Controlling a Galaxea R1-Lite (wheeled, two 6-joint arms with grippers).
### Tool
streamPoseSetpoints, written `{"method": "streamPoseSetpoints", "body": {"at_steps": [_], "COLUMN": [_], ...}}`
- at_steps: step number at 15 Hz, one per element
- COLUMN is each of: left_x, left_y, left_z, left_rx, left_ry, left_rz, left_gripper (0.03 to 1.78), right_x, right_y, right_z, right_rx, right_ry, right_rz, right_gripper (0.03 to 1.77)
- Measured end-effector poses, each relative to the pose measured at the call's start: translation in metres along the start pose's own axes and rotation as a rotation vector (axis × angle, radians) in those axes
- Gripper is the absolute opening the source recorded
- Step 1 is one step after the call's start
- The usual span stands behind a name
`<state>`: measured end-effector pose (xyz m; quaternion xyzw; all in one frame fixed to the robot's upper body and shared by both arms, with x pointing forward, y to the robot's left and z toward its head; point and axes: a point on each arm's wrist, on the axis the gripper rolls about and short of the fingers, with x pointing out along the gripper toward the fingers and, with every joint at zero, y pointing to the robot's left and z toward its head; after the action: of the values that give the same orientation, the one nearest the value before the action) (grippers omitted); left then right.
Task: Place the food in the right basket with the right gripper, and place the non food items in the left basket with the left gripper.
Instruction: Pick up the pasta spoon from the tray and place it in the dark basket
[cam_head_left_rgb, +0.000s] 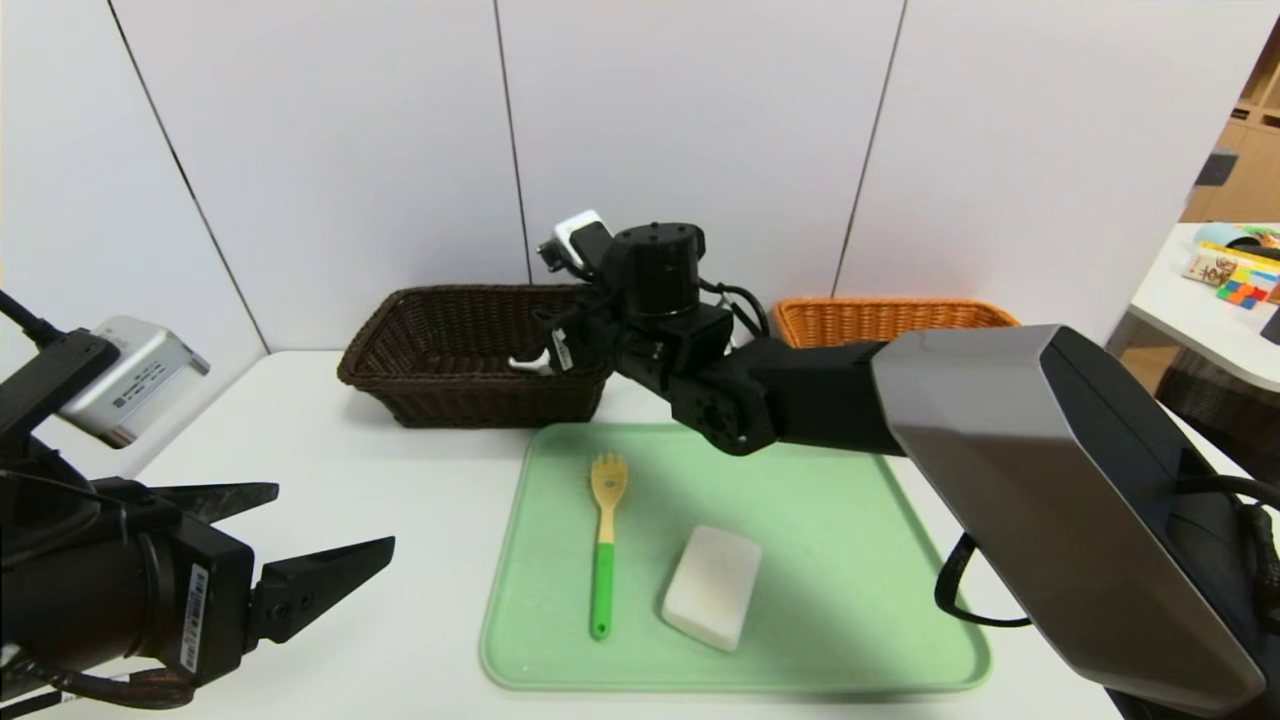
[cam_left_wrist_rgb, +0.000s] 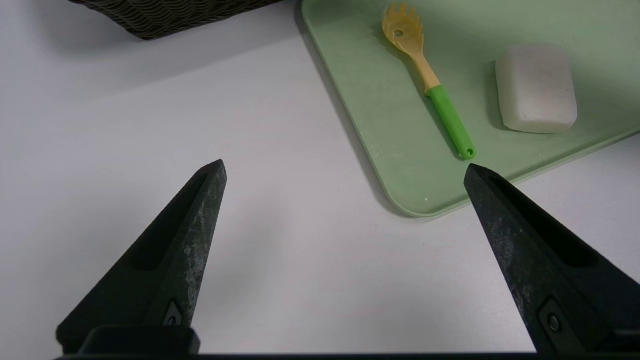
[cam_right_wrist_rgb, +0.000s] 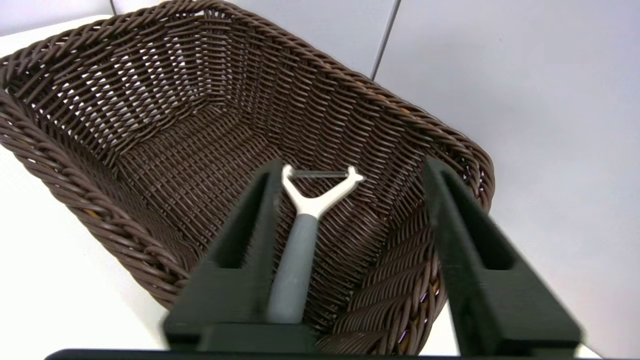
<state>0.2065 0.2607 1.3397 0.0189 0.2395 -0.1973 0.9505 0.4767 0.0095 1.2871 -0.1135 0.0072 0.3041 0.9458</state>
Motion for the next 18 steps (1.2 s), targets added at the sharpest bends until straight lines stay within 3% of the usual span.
{"method": "streamPoseSetpoints", "body": {"at_steps": [4, 8, 18], "left_x": [-0.001, -0.002, -0.013], "left_y": [0.000, 0.000, 0.002], "left_z": [0.001, 0.000, -0.003], "left_rx": [-0.001, -0.001, -0.004], "left_ry": [-0.003, -0.007, -0.038], "left_rz": [0.000, 0.001, -0.003], "left_gripper": [1.69, 1.69, 1.69], "right_x": [-0.004, -0.032, -0.191], "right_y": [-0.003, -0.010, -0.026], "right_z": [0.006, 0.031, 0.073], "right_rx": [0.001, 0.005, -0.010], "right_ry": [-0.001, 0.042, 0.104], "right_rz": [-0.015, -0.018, -0.067], "right_gripper": [1.30, 1.46, 1.64]}}
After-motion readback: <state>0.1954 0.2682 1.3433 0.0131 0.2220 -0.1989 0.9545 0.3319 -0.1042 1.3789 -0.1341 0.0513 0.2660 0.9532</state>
